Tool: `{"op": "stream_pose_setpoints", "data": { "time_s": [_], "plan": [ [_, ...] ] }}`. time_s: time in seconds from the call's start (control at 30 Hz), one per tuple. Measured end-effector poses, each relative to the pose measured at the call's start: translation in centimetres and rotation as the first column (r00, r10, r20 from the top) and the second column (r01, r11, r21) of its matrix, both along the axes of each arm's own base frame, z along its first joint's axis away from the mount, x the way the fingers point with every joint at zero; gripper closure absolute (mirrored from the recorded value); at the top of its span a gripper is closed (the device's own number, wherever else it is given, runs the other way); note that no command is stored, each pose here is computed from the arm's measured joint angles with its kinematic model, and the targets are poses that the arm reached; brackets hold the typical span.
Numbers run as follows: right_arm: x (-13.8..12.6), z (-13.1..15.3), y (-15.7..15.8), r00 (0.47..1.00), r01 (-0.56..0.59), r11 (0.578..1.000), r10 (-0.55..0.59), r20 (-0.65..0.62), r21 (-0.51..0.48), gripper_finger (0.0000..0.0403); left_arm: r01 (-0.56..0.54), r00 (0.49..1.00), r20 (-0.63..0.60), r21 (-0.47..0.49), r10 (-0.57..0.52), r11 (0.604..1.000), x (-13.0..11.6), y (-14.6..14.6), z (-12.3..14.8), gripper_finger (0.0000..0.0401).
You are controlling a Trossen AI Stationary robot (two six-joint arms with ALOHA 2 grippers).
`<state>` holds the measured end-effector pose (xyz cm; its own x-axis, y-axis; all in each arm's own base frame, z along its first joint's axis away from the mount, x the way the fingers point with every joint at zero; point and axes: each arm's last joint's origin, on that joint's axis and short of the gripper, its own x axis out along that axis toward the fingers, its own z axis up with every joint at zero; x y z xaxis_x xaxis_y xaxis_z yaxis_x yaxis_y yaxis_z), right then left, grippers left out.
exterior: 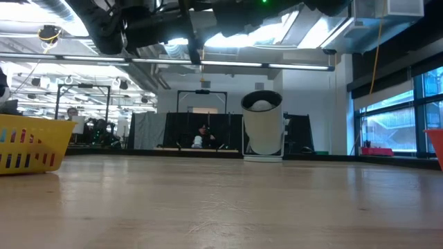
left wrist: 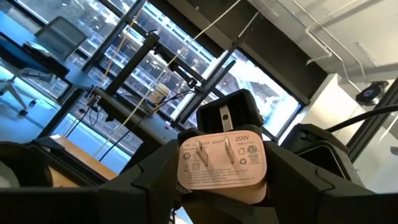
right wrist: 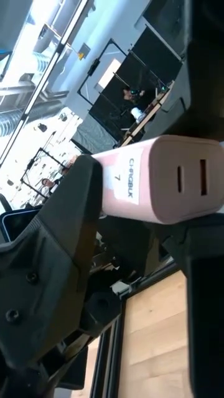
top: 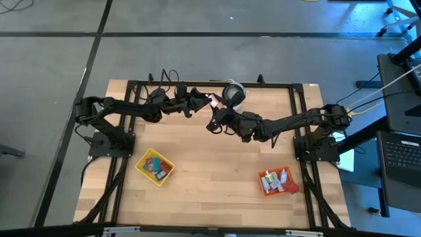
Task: Pick & Place Office items
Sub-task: Put the light pink charger adapter into the orange bin
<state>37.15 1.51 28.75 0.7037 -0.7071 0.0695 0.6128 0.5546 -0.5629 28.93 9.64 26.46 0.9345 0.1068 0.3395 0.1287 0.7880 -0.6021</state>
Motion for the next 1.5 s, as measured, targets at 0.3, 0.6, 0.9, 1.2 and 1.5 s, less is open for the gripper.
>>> {"op": "stream_pose_setpoints", "data": {
  "time_s": [0.3, 0.6, 0.9, 1.2, 1.5],
  "plan": [
    [0.0, 0.0, 0.3, 1.0, -0.013, 1.0, 0.013, 0.005, 0.0, 0.0281, 0.001, 1.0, 0.014, -0.008, -0.001, 1.0, 0.0, 0.0, 0.1, 0.0189],
    [0.0, 0.1, 0.7, 0.999, -0.036, 0.999, 0.036, 0.012, -0.001, 0.0281, 0.02, 0.999, 0.032, -0.034, -0.019, 0.999, -0.1, 0.0, 0.2, 0.0164],
    [-0.1, 0.3, 0.7, 0.999, -0.032, 0.999, 0.032, 0.019, -0.002, 0.0281, 0.0, 0.999, 0.05, -0.026, 0.002, 1.0, -0.1, 0.4, 0.6, 0.0165],
    [-0.3, 0.5, 1.1, 1.0, -0.011, 0.999, 0.011, -0.013, -0.035, 0.0281, -0.009, 0.998, 0.058, 0.01, 0.008, 1.0, -0.2, 0.8, 1.0, 0.0156],
    [-0.4, 0.6, 1.3, 1.0, 0.024, 0.999, -0.024, -0.002, -0.028, 0.0281, 0.068, 0.997, 0.03, 0.057, -0.07, 0.996, -1.0, 2.4, 1.0, 0.0128]
  ]
}}
